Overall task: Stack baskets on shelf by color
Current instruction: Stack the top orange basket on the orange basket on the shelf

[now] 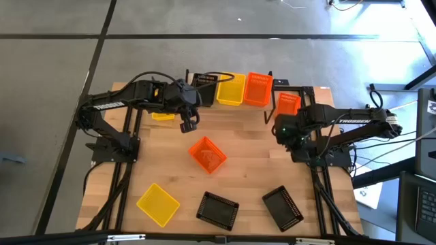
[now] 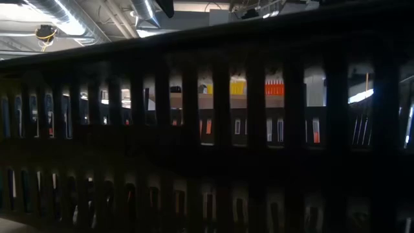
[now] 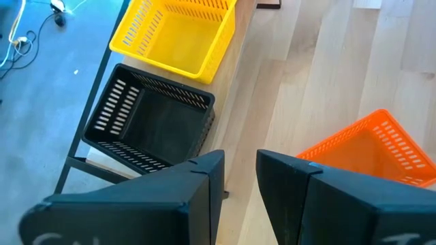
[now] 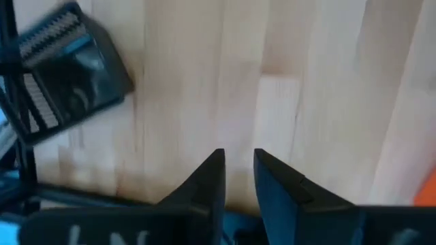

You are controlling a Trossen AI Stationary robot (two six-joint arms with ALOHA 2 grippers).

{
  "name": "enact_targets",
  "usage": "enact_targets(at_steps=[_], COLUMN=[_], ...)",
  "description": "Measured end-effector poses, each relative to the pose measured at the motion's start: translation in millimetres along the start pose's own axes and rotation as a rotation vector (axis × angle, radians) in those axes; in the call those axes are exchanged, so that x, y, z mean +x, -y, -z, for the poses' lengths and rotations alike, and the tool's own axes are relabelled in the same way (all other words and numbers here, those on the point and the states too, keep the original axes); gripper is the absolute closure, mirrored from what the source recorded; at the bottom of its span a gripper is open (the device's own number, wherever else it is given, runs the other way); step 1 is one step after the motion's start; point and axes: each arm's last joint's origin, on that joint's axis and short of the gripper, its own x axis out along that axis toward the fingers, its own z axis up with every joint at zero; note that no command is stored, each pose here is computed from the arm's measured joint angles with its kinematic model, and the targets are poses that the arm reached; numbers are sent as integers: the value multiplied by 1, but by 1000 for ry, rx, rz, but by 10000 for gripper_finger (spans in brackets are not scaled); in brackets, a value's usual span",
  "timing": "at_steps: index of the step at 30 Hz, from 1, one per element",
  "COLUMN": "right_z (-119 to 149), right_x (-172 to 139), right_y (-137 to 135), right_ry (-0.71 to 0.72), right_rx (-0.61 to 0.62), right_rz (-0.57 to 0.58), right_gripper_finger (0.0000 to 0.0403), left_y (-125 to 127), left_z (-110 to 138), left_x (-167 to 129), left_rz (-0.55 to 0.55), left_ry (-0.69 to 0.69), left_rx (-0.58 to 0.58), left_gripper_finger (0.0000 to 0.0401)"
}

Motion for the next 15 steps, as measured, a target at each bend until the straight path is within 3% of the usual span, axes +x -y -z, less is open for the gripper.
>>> enact_targets(at_steps=[8,10,13,15], right_z=[-14,-13,-6,1], right_x=[0,0,-2,-3], right_y=[-3,0,10,15], right_ry=[140,129,73,33], right_rx=[-32,33,222,358], right_rz=[37,120,235,253], right_gripper_finger=[328,328,328,328], left_y=[0,0,0,0], left_z=[0,0,0,0], left_x=[0,0,0,0], left_rz=[-1,-1,-1,-1], left_ry=[-1,-1,-1,-2], left_rx=[-25,-31,-32,-32], left_gripper_finger=[323,323,323,323])
